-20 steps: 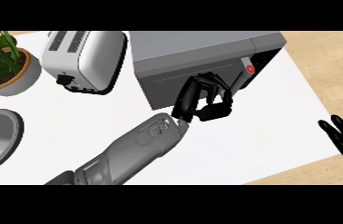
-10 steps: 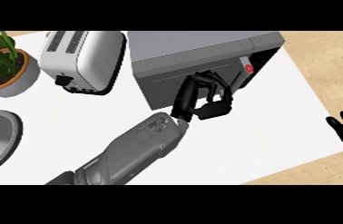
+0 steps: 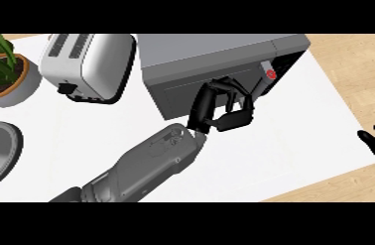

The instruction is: Pick up the milk, place it into the microwave and close the microwave

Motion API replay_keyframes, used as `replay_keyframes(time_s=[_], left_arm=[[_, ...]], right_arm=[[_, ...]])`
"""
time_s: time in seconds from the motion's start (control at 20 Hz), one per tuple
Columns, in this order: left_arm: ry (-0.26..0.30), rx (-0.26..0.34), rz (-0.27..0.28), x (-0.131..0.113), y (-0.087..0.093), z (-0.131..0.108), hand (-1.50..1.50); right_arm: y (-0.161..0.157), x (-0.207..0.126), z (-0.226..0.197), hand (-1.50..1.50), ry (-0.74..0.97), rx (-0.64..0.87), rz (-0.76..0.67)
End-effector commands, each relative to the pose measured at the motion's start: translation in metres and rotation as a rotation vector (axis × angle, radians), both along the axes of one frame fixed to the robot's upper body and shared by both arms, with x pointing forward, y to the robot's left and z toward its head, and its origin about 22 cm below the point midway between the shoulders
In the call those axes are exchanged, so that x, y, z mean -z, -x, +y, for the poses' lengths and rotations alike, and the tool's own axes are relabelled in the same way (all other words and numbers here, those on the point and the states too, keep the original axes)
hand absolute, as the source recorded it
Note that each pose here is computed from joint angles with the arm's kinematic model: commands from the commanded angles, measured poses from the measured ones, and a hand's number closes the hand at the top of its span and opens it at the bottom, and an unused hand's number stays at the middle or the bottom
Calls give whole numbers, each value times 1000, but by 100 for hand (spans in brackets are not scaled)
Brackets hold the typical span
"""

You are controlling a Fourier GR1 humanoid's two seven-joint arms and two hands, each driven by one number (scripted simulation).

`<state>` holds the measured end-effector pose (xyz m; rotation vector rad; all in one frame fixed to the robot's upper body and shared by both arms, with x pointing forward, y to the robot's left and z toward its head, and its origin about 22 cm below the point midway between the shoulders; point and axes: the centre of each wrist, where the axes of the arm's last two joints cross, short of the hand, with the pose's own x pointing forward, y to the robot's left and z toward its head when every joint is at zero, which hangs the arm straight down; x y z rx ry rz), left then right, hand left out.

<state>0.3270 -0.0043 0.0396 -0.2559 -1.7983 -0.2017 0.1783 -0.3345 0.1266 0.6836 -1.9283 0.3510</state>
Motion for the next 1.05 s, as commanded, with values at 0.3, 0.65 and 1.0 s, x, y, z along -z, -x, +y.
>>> replay_keyframes(time_s=[0.3,0.65,1.0], left_arm=[[11,-141,-4,-3,-28,13,150],[14,-163,-11,3,-28,16,150],[29,-175,-31,0,-29,14,150]], right_arm=[[-2,-9,3,-150,6,-73,-10],[1,-16,3,-150,14,-87,-22],[1,-19,6,-150,12,-106,-20]])
